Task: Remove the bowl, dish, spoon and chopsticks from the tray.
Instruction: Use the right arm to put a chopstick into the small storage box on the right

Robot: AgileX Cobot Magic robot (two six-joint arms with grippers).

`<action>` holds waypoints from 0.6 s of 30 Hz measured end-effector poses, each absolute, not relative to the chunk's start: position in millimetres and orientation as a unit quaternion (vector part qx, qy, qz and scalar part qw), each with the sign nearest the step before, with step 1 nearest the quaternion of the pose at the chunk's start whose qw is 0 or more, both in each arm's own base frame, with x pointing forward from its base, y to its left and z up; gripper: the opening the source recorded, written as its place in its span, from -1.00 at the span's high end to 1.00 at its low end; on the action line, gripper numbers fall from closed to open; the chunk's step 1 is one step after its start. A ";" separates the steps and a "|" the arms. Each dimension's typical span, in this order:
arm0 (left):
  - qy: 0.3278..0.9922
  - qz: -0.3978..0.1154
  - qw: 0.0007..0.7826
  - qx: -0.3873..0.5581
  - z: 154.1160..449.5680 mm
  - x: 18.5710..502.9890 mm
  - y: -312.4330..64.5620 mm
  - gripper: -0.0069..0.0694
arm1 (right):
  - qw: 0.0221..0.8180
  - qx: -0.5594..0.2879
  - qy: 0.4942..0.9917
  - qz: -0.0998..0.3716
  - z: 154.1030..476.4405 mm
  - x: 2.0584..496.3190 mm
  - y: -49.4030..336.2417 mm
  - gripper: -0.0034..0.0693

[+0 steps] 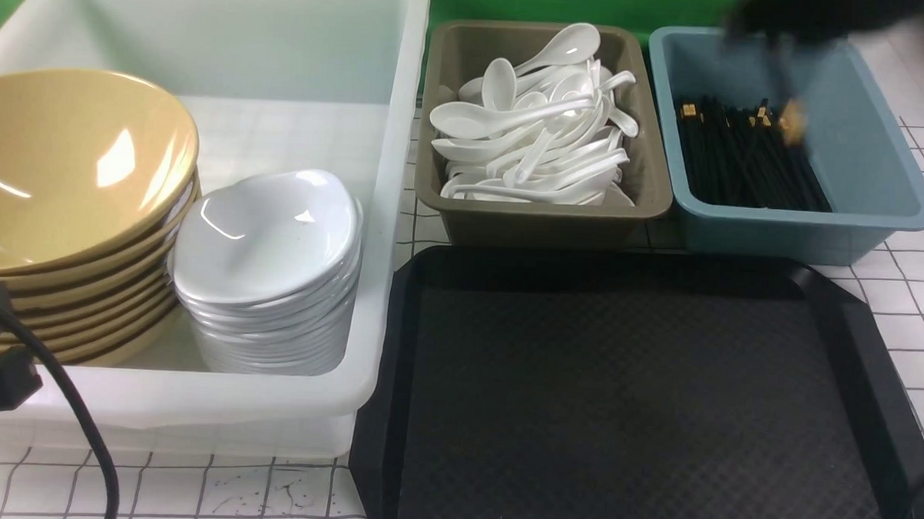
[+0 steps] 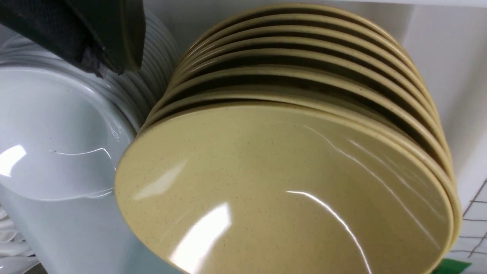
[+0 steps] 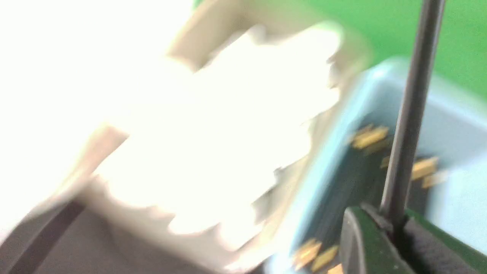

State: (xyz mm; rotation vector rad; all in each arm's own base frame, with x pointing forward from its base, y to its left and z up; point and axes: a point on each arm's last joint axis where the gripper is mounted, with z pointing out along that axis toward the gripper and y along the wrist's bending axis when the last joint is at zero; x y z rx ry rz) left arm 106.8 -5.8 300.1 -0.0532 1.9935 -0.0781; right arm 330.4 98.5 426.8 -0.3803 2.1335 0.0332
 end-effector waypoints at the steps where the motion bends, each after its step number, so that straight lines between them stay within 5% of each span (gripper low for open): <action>1: 0.839 -0.031 0.542 -0.019 298.7 107.0 -5.9 0.85 | 0.469 -0.138 0.872 0.009 426.6 344.5 90.2 0.64; 5: 0.847 -0.028 0.531 -0.005 289.7 106.4 -6.9 0.85 | 0.420 -0.077 0.904 0.015 388.4 412.0 63.4 0.64; 11: 0.807 -0.009 0.583 0.098 296.4 88.6 -12.3 0.85 | 0.292 -0.050 0.955 0.030 273.4 481.0 55.0 0.64; 18: 0.761 0.015 0.630 0.156 278.3 66.3 -11.5 0.85 | 0.261 -0.047 0.964 0.029 234.8 497.6 54.6 0.57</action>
